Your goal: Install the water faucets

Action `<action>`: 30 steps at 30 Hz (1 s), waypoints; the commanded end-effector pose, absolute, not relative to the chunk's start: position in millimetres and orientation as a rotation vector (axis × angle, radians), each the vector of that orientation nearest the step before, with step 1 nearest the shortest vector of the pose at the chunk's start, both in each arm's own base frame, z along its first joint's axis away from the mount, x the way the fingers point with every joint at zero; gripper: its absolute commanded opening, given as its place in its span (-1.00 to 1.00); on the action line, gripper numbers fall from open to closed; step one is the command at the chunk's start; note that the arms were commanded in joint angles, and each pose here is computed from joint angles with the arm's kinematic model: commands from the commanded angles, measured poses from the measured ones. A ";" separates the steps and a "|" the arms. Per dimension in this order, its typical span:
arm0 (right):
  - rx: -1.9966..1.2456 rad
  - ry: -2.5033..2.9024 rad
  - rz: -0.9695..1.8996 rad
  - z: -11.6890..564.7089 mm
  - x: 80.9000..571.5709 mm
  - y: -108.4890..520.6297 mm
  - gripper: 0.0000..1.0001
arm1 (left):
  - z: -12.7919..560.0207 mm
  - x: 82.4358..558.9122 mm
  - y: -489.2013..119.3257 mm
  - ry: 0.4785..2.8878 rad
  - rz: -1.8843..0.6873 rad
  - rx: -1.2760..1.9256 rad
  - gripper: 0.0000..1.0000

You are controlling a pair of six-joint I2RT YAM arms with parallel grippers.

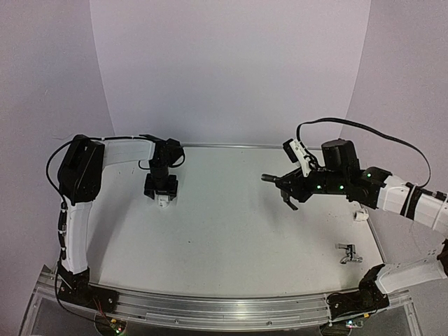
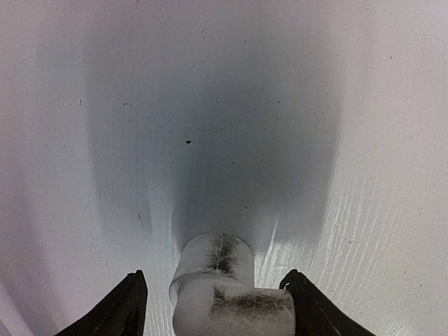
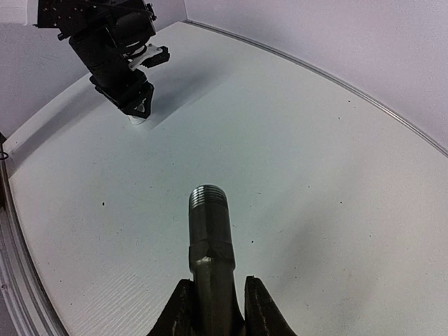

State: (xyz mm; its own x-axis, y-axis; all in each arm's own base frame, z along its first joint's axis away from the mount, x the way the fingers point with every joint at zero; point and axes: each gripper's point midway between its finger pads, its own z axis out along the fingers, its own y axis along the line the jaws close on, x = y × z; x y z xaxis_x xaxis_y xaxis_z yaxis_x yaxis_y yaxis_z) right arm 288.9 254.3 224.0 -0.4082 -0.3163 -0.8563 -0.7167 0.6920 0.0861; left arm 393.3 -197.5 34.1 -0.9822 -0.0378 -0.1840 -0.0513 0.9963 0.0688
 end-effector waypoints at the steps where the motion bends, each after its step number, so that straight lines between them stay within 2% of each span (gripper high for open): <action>1: -0.769 1.905 0.600 253.7 290.2 258.8 -1.00 | 41.1 399.6 -201.1 2.953 0.087 -0.020 0.33; 6: -0.765 1.908 0.595 254.1 291.6 258.7 -1.00 | 37.5 393.5 -199.4 2.975 0.079 -0.012 0.23; 9: -0.764 1.909 0.593 254.3 292.7 259.1 -1.00 | 37.3 390.9 -200.1 2.986 0.061 -0.002 -0.01; 10: -0.762 1.910 0.591 254.3 293.3 259.1 -1.00 | 39.5 391.1 -200.4 2.984 0.053 0.005 -0.11; 13: -0.751 1.914 0.570 254.9 296.0 256.8 -1.00 | 50.5 392.3 -202.8 2.975 -0.010 0.019 -0.59; 17: -0.728 1.906 0.511 258.9 302.9 250.8 -1.00 | 76.4 391.8 -222.4 2.954 -0.212 0.048 -0.96; 22: -0.829 1.842 0.451 267.2 307.9 256.3 -1.00 | 147.7 381.2 -280.5 2.818 -0.764 0.208 -1.00; 25: -0.941 1.776 0.440 272.1 309.2 267.8 -1.00 | 210.4 370.0 -314.4 2.627 -1.117 0.369 -1.00; 30: -1.098 1.642 0.401 294.9 318.2 289.9 -1.00 | 307.3 340.6 -345.5 2.278 -1.553 0.632 -1.00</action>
State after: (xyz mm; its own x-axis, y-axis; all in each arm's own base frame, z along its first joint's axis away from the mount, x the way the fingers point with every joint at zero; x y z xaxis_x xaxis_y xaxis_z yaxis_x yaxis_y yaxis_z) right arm 309.0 266.1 242.1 -0.2419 -0.4386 -0.8655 -0.7737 0.6255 -0.1008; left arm 370.1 -306.5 184.2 -0.9564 0.1083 -0.2713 0.2633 0.7223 -0.6395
